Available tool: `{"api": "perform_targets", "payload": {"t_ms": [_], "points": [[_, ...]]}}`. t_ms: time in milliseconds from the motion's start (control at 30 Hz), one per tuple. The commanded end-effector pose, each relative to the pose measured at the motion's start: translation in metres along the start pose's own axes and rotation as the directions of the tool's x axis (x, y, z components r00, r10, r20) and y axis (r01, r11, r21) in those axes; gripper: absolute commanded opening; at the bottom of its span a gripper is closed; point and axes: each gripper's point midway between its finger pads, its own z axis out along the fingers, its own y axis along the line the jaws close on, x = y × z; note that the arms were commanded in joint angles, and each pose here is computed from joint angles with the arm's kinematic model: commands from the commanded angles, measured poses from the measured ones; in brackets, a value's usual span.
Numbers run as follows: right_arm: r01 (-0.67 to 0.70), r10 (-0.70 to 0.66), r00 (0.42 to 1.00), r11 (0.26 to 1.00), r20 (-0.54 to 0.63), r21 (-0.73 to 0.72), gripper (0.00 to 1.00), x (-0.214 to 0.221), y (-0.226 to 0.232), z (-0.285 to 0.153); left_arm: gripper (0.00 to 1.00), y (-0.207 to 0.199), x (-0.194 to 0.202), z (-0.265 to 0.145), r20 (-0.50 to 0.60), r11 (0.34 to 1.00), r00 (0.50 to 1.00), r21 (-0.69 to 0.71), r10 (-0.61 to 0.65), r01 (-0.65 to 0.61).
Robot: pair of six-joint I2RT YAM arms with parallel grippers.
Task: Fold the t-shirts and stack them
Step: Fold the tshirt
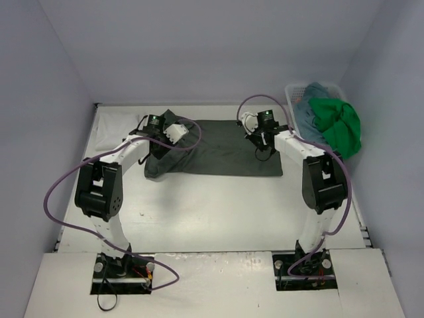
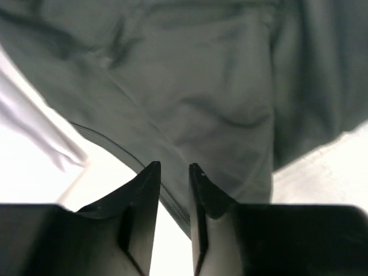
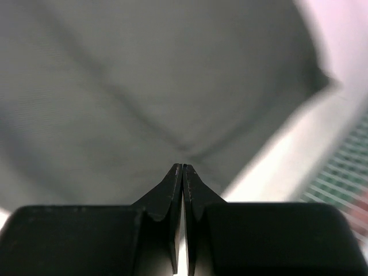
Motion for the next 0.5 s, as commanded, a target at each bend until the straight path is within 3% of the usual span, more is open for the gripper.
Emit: {"api": "perform_targets", "payload": {"t_ms": [0,167,467], "points": [[0.036,-0.036,0.999,0.994,0.001,-0.100,0.00,-0.001,0.037,-0.008,0.20,-0.004,-0.017,-0.017,0.065,0.999,0.997,0.026,-0.035,0.033],[0.032,-0.042,0.998,0.983,-0.051,-0.182,0.00,0.021,0.062,0.002,0.05,-0.023,-0.004,-0.002,0.028,0.993,0.998,0.103,-0.064,0.061],[0.032,-0.069,0.988,0.966,-0.135,-0.255,0.00,0.053,0.086,0.007,0.04,-0.049,0.018,0.006,-0.048,0.976,0.996,0.203,-0.076,0.084]]}}
